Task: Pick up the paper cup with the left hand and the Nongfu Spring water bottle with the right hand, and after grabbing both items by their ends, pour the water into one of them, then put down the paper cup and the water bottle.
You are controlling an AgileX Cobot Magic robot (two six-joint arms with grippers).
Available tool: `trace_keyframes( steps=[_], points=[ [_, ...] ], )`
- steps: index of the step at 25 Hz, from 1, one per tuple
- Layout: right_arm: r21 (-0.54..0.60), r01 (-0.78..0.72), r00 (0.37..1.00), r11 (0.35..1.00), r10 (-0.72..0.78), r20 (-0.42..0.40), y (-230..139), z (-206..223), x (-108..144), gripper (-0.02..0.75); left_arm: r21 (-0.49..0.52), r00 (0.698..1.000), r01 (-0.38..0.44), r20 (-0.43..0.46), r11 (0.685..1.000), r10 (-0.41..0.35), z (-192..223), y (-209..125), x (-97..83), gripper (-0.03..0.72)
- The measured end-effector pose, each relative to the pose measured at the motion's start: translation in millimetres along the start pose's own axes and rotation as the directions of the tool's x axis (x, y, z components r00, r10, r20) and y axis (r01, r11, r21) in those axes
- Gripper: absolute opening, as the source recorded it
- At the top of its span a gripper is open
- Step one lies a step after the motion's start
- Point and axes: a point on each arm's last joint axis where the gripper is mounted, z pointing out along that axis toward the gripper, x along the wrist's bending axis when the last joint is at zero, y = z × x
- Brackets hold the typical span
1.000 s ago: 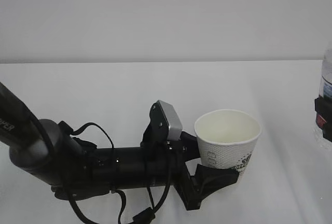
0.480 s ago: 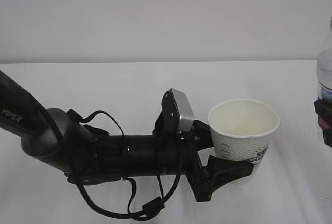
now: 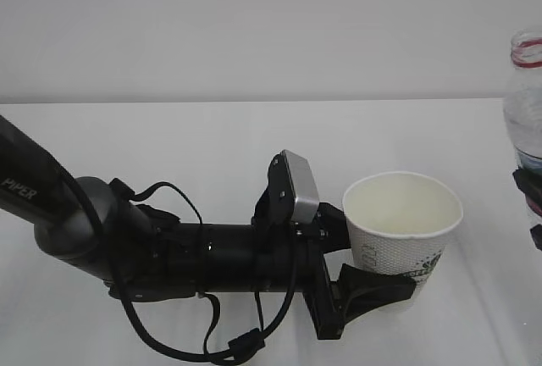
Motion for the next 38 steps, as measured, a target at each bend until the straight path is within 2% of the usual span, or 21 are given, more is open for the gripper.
trace_keyframes(
  steps=[5,13,28,38],
  points=[
    [-0.008,0.106,0.994,0.994,-0.106,0.005,1,0,0,0.449,0.001,1.0,0.02,0.001,1.0,-0.02,0,0,-0.1,0.525],
    [-0.064,0.189,0.981,0.98,-0.187,0.043,6,0,-3,0.449,0.001,1.0,0.026,0.002,1.0,-0.026,0,0,-0.1,0.525],
    [-0.077,0.401,0.915,0.913,-0.395,0.081,9,-1,-4,0.449,0.001,1.0,0.026,0.002,1.0,-0.026,0,0,-0.1,0.525],
    [-0.087,0.433,0.9,0.897,-0.425,0.098,11,-1,-5,0.449,0.001,1.0,0.026,0.002,1.0,-0.026,0,0,-0.1,0.525]
  ],
)
